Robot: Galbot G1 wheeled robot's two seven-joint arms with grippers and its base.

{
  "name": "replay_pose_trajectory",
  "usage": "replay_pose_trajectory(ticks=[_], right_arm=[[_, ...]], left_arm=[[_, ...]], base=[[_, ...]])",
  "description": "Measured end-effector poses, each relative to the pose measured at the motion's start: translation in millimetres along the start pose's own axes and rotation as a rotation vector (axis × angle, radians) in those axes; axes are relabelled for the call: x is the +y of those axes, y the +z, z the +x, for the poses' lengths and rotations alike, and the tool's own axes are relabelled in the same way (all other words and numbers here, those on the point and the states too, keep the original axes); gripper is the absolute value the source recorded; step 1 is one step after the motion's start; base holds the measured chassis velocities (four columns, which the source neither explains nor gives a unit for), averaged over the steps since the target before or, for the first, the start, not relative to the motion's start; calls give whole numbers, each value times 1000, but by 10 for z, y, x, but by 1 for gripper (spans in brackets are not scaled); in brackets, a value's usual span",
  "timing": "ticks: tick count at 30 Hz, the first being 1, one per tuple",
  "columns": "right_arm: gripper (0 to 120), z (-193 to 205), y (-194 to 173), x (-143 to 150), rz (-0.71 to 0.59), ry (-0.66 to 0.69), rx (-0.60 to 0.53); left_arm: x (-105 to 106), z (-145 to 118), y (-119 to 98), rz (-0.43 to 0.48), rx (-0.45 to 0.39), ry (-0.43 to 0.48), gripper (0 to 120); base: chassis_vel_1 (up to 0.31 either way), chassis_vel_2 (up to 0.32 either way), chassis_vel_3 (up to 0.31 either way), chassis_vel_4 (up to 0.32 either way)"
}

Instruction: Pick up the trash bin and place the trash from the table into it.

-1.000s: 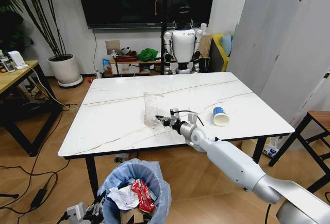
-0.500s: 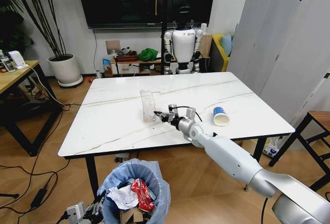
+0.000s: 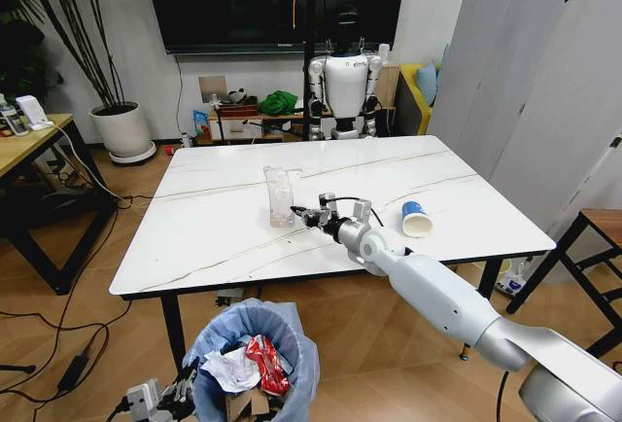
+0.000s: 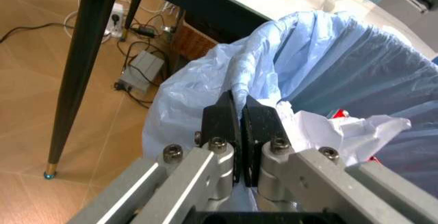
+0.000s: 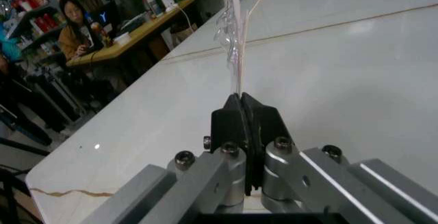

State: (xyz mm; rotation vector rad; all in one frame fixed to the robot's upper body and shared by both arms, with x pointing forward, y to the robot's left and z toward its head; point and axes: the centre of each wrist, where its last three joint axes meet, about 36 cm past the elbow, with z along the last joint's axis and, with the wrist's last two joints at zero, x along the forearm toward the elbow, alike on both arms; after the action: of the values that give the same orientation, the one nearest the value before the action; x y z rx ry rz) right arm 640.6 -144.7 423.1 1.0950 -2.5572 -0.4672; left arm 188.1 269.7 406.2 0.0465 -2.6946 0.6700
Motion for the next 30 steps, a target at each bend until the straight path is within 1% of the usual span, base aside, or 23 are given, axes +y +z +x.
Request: replay_pose_trajectory(ticks=[5,12,18,22,30], right_arm=[[0,43,12,-14,4,2,3],[0,112,41,-36,7,6,7],[0,179,56,-46,12,9,11],[0,222,74,-9,17,10,15],[0,274,24,70,22,-2,8]], left_arm=[[-33,-52,-18,28,-8,-8,0],[-24,-122,-37,30,-4,-15,0],[3,-227,-54,24,16,-5,0],[2,-407,-149,27,13,18,0],[-21,-560,-219,39,-1,38,0]], base=[[0,0,0,0],[0,0,0,0],[0,0,0,0],[0,0,0,0],[0,0,0,0]])
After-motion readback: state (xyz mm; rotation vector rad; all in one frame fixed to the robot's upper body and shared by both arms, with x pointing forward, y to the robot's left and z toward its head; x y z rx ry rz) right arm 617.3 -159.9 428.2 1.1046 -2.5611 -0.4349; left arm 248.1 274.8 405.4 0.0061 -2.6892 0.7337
